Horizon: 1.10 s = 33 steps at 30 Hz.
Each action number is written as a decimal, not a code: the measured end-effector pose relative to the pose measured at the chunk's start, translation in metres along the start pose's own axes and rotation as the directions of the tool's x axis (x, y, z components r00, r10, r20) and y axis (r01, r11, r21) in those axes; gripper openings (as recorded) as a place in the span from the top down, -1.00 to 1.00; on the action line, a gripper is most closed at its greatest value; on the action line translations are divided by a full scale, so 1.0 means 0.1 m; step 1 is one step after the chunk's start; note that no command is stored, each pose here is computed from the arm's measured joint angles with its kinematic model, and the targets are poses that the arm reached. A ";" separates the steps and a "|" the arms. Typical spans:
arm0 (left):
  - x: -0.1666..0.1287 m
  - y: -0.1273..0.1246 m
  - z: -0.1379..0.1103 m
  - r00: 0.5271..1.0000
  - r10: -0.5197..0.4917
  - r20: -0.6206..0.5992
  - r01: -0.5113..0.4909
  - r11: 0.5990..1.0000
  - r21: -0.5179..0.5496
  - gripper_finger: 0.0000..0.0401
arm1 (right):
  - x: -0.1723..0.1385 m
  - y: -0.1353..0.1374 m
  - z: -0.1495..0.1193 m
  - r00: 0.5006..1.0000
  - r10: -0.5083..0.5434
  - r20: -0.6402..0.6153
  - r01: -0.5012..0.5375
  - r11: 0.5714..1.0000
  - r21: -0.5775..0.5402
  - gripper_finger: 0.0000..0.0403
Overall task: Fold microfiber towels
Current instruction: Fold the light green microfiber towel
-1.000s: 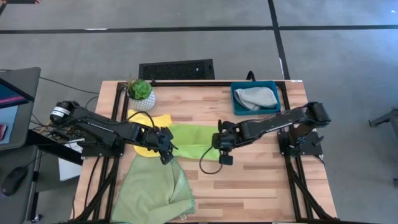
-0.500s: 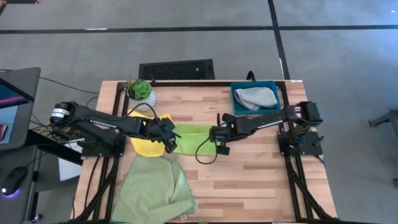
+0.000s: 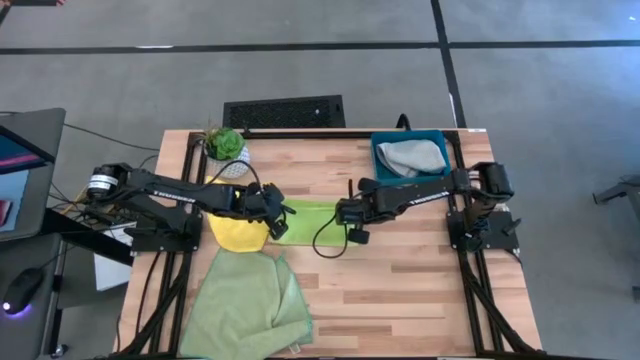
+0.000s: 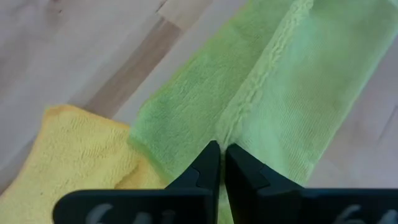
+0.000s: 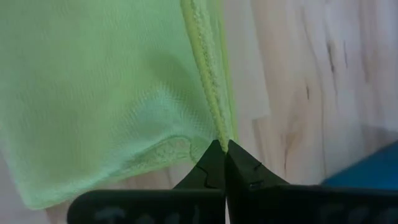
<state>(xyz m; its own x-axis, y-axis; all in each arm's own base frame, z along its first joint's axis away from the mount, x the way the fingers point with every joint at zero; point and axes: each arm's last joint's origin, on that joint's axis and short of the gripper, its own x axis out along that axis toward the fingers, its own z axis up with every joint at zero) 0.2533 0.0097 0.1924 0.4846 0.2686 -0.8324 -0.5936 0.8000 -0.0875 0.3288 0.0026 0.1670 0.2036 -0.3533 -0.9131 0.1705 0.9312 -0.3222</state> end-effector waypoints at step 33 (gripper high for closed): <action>-0.06 -0.30 -0.16 0.999 -0.054 0.000 0.045 0.835 0.549 0.38 | -0.41 -0.22 0.13 0.988 -0.012 0.151 0.006 0.999 0.043 -0.11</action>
<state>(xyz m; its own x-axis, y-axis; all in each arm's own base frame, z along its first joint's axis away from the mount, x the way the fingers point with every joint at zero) 0.2581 -0.0244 0.1915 0.5158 0.2250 -0.8266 -0.1210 0.9744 0.1897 0.3295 -0.0046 0.2145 0.3449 -0.3743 -0.8608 0.2131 0.9243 -0.3165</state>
